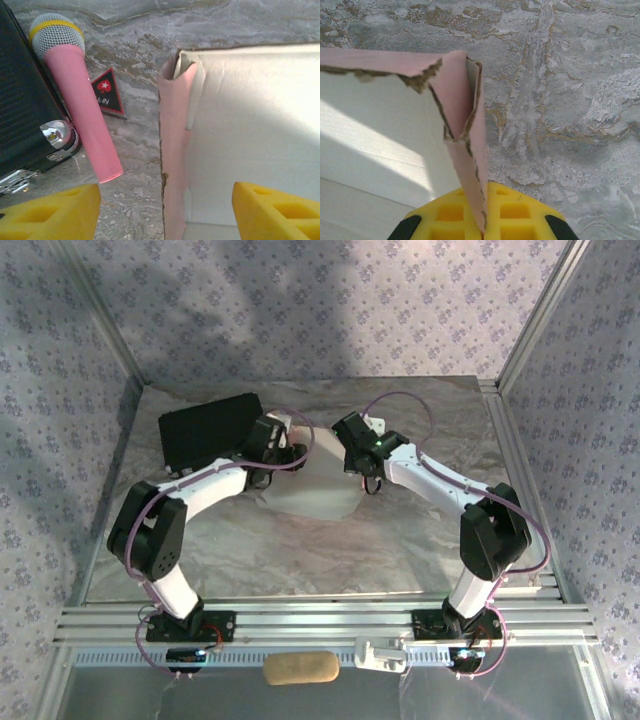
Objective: Fold the paper box
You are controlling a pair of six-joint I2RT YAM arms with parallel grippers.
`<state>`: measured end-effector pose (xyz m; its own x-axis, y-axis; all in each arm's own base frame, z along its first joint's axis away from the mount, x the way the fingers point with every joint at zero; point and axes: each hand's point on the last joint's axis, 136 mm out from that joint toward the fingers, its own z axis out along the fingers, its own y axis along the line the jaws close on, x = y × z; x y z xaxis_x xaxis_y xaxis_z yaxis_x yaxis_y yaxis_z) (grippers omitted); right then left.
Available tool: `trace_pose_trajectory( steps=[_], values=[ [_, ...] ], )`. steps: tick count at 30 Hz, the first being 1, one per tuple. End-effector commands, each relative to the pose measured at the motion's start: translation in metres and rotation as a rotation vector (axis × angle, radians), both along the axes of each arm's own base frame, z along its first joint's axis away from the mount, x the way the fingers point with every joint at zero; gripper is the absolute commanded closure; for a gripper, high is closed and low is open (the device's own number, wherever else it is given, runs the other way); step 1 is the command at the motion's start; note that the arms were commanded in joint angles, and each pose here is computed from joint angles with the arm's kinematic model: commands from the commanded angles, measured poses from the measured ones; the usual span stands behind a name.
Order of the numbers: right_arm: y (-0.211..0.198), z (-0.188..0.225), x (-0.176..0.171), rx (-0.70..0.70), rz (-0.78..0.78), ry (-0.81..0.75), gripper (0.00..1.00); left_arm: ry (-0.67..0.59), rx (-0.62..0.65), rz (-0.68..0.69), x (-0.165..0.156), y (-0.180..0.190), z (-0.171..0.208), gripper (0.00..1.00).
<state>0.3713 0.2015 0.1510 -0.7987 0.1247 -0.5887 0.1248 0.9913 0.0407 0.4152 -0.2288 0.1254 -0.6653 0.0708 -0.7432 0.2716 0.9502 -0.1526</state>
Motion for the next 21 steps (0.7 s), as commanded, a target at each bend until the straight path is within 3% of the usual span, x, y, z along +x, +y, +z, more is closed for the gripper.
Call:
trace_pose_trajectory(
  steps=[1,9,16,21],
  values=[
    [0.005,0.020,-0.001,0.027,0.015,-0.031,1.00,-0.007,0.008,-0.016,0.007,-0.006,-0.001,0.36],
    [0.006,0.017,-0.002,0.027,0.019,-0.026,1.00,-0.019,0.103,0.031,0.017,-0.003,-0.014,0.58],
    [0.005,0.014,-0.002,0.009,0.014,-0.019,1.00,-0.060,0.221,0.087,0.012,-0.003,-0.012,1.00],
    [0.002,0.009,-0.003,-0.010,-0.005,-0.008,1.00,-0.085,0.333,0.192,0.004,0.009,-0.009,1.00]
  ],
)
